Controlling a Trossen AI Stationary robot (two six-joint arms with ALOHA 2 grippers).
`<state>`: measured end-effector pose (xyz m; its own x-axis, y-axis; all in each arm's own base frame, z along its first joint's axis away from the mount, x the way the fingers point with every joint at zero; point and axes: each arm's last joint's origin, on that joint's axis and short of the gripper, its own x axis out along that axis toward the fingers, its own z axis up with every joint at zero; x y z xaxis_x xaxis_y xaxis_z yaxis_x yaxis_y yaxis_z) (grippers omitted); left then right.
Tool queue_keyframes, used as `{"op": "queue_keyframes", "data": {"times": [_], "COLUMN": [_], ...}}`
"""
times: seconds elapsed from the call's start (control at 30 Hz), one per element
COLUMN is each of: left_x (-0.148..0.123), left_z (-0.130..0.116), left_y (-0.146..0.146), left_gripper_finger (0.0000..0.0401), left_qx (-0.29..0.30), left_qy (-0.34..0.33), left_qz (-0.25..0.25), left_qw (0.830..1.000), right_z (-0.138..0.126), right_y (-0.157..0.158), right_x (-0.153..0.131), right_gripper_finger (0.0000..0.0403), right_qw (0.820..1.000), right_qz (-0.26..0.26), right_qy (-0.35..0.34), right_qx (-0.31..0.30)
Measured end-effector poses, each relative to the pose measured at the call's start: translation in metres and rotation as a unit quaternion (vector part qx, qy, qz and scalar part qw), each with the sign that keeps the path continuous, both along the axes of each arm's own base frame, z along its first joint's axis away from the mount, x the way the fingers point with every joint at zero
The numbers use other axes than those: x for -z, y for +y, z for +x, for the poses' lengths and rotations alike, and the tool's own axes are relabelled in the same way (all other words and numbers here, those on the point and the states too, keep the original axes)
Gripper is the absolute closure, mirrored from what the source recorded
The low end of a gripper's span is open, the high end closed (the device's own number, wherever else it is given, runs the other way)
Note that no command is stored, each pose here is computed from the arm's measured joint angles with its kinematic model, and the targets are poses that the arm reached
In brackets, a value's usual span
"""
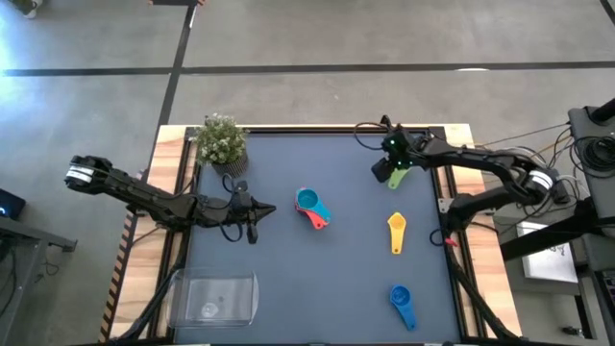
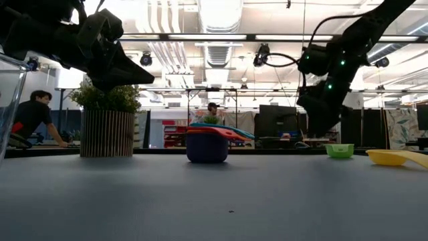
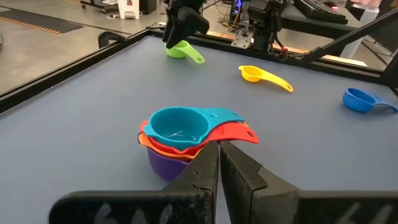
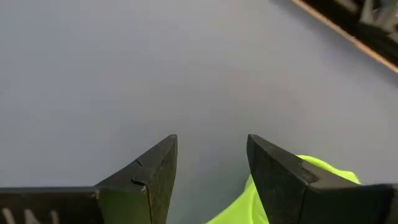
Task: Nest measuring cups in basket
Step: Stack the green measuring cup on top of the light blue measuring cup
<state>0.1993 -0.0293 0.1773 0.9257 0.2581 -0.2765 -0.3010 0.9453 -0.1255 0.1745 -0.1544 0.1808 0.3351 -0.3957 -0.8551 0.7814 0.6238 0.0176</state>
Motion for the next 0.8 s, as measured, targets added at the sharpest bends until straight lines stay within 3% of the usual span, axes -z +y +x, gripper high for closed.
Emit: {"op": "queue_keyframes", "data": {"times": [0.3,0.8], "left_x": [0.0,0.0], "left_z": [0.0,0.0], "left_y": [0.0,0.0], "left_gripper_finger": [0.0401,0.0401], "left_qx": [0.0,0.0], "left_qy": [0.001,0.001], "left_qz": [0.0,0.0], "left_qw": [1.0,1.0], "right_z": [-0.011,-0.011], "right_y": [0.002,0.003], "right_x": [-0.004,0.002], "right_gripper_finger": [0.0218,0.0243], "right_qw": [0.995,0.994], "right_qz": [-0.023,-0.012], "right_qy": [0.074,0.088], "right_qx": [0.06,0.06]}}
